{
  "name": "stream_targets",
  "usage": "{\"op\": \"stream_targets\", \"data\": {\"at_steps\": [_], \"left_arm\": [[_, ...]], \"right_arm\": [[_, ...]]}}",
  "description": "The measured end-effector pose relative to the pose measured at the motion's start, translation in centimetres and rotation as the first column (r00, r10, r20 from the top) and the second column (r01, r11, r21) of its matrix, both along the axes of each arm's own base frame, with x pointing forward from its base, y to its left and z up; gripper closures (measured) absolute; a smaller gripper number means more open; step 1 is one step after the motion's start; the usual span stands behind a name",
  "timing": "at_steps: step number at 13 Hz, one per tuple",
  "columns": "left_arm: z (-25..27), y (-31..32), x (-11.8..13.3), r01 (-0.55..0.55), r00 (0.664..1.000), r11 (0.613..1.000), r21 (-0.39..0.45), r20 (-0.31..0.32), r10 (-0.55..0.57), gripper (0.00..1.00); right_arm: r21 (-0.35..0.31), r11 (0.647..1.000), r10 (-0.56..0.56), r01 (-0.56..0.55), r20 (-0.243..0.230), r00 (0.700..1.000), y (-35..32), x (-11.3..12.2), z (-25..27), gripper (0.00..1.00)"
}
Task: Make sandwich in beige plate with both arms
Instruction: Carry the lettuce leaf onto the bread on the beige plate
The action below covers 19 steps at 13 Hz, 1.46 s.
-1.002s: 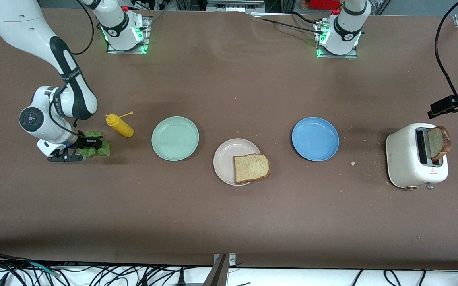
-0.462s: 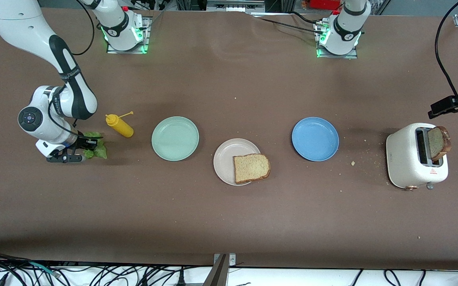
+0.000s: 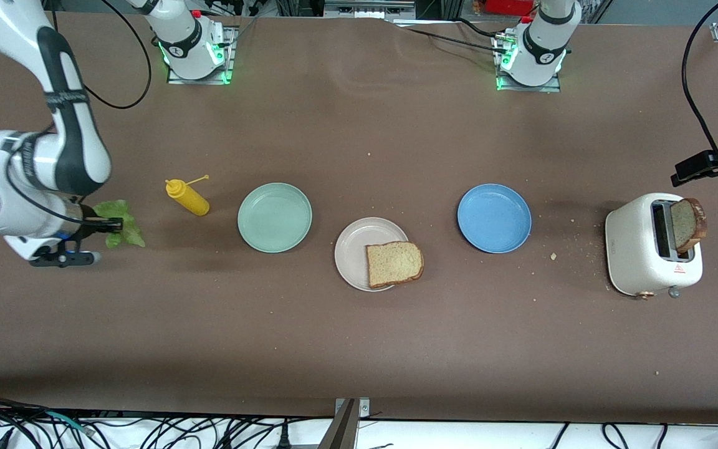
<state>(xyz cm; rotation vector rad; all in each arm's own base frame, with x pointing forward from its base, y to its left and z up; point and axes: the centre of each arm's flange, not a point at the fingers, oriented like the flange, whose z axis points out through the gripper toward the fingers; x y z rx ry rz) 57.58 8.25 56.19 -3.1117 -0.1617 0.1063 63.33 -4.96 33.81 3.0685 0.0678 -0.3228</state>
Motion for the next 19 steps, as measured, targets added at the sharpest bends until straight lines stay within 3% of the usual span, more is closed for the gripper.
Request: {"op": "stream_targets", "data": {"at_steps": [2,4,7,9,12,16,19], "left_arm": [[-0.1,0.0,0.0,0.0,1.0,1.0,0.0,-0.002,0.0,0.0],[-0.2,0.0,0.1,0.0,1.0,1.0,-0.001,-0.003,0.0,0.0],[-0.2,0.0,0.1,0.0,1.0,1.0,-0.001,-0.003,0.0,0.0],[-0.2,0.0,0.1,0.0,1.0,1.0,-0.001,-0.004,0.0,0.0],[-0.2,0.1,0.1,-0.001,1.0,1.0,-0.001,-0.004,0.001,0.0],[-0.3,0.1,0.1,-0.002,1.0,1.0,-0.001,-0.004,0.002,0.0],[-0.3,0.1,0.1,-0.002,1.0,1.0,-0.001,-0.005,0.002,0.0]], "right_arm": [[0.006,1.0,0.001,-0.001,-0.044,0.999,0.6,0.7,5.9,0.91],[0.03,1.0,0.011,-0.009,-0.06,0.998,2.5,1.0,10.2,0.91],[0.108,0.99,-0.086,0.093,-0.065,0.994,7.9,1.1,12.3,0.91],[0.111,0.98,-0.161,0.168,-0.066,0.985,13.5,0.8,12.6,0.91],[0.147,0.95,-0.277,0.275,-0.007,0.961,24.1,-0.1,13.5,0.91],[0.202,0.892,-0.417,0.405,0.02,0.909,36.4,-2.1,11.2,0.91],[0.158,0.886,-0.453,0.436,0.092,0.887,45.8,-5.2,5.8,0.91]]}}
